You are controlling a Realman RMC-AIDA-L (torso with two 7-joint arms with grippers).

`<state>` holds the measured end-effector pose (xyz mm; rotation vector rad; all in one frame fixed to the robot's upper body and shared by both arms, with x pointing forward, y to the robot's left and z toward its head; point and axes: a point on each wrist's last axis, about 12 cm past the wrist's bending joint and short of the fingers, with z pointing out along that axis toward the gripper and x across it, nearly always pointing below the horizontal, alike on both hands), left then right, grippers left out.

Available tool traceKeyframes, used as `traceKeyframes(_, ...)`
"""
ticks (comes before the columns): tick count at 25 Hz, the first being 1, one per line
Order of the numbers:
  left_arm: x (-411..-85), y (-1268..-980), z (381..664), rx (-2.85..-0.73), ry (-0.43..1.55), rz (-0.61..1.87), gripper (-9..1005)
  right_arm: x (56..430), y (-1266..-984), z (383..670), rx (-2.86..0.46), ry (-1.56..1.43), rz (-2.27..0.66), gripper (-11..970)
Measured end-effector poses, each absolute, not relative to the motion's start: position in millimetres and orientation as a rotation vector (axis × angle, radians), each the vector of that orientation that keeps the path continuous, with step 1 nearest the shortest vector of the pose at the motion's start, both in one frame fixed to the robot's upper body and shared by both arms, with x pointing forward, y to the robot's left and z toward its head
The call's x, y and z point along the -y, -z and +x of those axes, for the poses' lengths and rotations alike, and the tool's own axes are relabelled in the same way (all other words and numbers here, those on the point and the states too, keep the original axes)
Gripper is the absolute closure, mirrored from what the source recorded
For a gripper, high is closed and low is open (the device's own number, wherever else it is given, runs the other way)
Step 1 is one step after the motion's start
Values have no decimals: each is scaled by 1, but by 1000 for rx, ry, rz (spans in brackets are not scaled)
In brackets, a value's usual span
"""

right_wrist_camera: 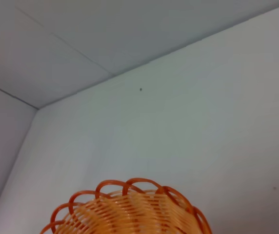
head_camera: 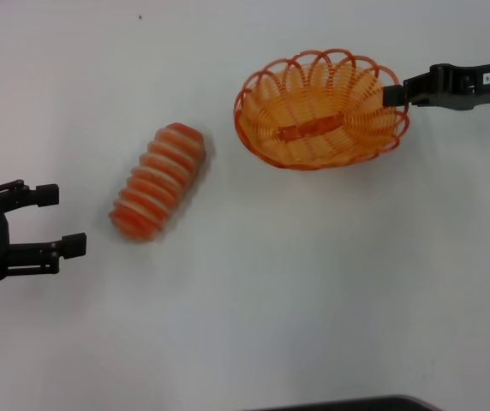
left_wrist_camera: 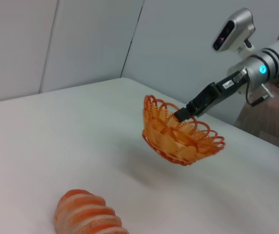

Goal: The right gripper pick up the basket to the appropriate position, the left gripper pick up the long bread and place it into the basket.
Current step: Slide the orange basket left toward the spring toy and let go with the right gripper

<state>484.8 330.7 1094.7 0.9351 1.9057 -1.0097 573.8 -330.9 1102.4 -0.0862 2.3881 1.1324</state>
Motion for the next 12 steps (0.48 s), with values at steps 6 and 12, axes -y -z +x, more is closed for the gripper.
traceKeyframes(6,-330,-1096,487,-1902,1006,944,60,327,-1082,568,-2367,-1151,60,899)
traceKeyframes(12,-330,-1097,489,-1914,1001,964,60,327,-1065,567,-2382,-1104,169,888)
